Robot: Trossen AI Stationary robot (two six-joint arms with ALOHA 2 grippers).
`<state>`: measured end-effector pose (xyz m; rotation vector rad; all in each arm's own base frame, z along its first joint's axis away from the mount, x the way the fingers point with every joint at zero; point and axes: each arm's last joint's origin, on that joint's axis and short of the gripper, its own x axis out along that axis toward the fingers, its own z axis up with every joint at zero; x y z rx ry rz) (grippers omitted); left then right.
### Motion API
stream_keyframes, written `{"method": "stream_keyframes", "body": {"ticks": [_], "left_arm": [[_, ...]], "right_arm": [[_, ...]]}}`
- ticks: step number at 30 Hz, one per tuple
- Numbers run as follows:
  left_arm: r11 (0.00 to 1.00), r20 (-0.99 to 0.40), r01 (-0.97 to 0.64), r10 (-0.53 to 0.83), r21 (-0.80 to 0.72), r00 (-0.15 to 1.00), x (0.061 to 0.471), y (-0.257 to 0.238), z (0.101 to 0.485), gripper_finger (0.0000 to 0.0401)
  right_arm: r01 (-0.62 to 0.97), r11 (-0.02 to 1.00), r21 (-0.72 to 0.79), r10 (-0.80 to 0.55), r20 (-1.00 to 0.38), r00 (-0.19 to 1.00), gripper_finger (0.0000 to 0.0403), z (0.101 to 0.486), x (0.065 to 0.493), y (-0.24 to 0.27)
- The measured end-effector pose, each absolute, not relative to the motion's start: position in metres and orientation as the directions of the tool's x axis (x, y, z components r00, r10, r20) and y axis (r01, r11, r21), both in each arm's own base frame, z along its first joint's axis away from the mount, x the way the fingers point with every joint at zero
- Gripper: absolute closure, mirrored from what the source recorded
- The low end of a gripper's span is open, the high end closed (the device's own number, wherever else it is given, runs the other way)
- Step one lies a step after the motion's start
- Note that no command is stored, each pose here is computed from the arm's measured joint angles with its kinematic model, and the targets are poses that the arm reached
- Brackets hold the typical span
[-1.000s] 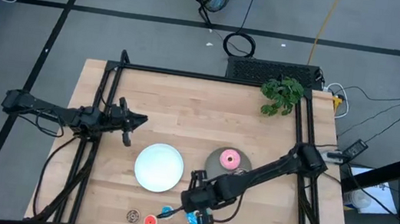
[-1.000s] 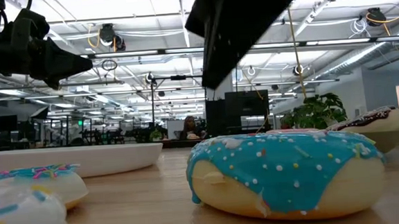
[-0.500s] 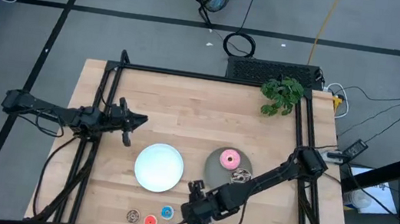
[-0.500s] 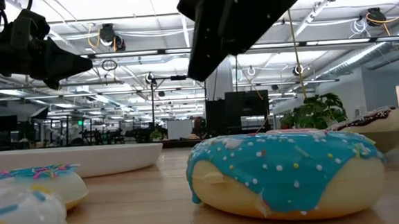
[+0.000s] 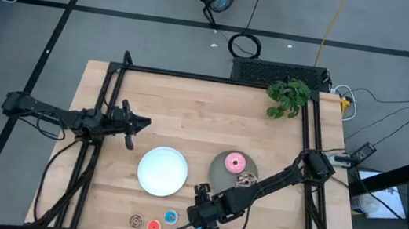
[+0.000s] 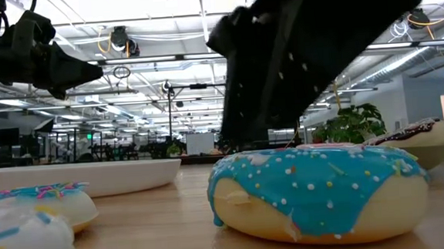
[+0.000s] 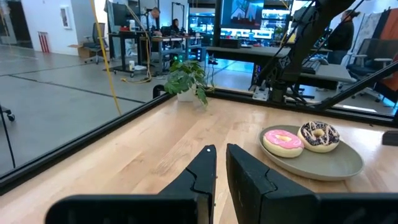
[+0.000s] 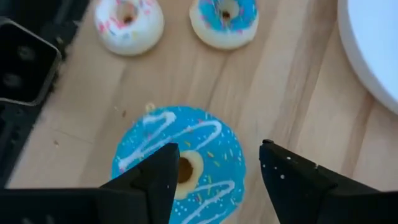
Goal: Pick & Place donuts
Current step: Put the big blue donut on the gray plate
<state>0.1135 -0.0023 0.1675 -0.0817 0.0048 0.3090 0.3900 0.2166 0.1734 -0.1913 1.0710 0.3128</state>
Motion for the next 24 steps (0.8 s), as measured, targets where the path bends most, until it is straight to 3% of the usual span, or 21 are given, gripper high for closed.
{"method": "stream_keyframes", "body": {"ticks": [18,24], "left_arm": [[0.949,-0.018,-0.304,0.304,-0.079,0.953,0.114,-0.002,0.167,0.0359],[0.949,-0.018,-0.304,0.304,-0.079,0.953,0.114,-0.002,0.167,0.0359]], "right_arm": [[-0.298,0.954,0.016,0.153,-0.884,0.441,0.0201,0.131,0.380,0.200],[-0.297,0.955,0.014,0.151,-0.884,0.443,0.0261,0.131,0.380,0.199]]}}
